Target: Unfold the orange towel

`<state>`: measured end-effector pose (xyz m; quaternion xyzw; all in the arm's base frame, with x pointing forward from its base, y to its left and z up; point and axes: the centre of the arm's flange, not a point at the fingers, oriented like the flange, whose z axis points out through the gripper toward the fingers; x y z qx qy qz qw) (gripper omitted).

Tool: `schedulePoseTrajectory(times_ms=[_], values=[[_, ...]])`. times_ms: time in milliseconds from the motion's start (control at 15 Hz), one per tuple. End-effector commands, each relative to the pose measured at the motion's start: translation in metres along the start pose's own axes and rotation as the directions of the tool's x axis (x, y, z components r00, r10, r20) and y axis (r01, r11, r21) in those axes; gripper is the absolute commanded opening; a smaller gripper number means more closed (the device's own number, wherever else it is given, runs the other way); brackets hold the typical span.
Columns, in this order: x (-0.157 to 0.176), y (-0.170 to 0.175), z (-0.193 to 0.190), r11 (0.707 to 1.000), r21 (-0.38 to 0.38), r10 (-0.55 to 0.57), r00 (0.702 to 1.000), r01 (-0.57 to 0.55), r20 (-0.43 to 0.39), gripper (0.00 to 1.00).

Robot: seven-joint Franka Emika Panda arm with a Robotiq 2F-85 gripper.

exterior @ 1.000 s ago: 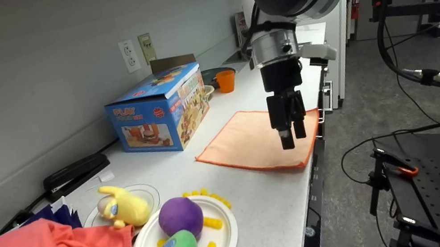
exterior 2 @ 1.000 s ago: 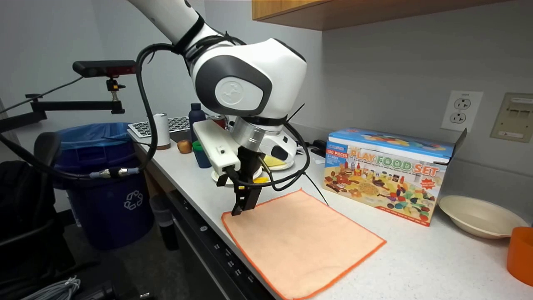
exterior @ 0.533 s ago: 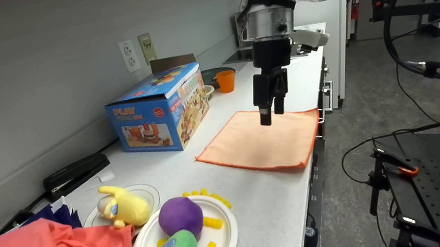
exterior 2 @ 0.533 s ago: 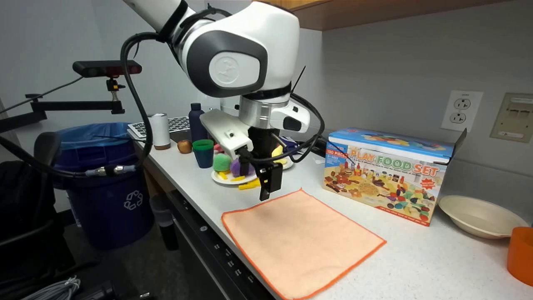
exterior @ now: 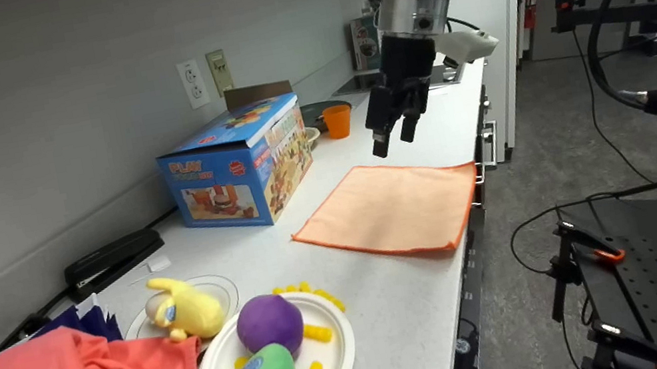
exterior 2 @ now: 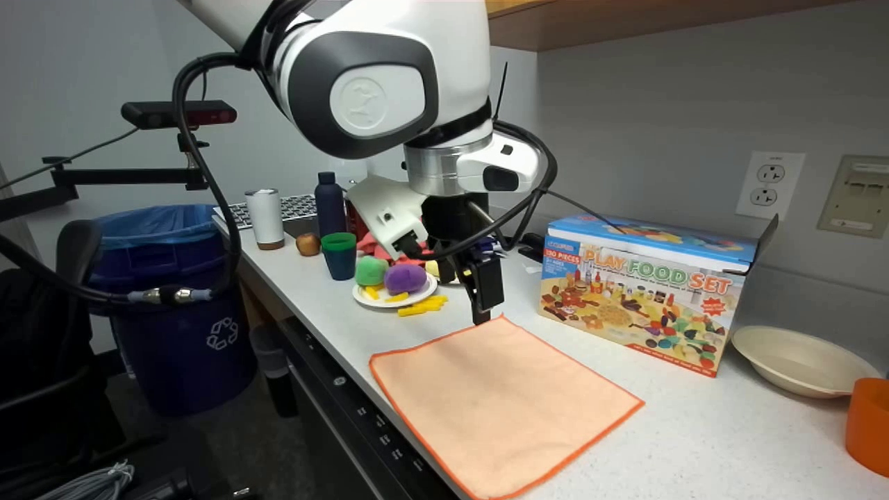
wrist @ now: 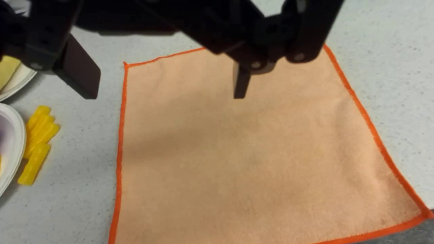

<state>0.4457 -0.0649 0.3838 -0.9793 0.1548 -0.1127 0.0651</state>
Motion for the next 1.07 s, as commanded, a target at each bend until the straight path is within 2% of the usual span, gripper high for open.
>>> schedulePoseTrajectory(times_ms=[0, 67, 1000], values=[[-0.013, 0.019, -0.010, 0.997, -0.032, 0.067, 0.995, -0.070, -0.071, 1.00], [-0.001, 0.009, -0.002, 0.999, -0.012, 0.035, 0.999, -0.036, -0.029, 1.00], [-0.005, 0.016, -0.003, 0.998, -0.017, 0.062, 0.997, -0.063, -0.046, 1.00]])
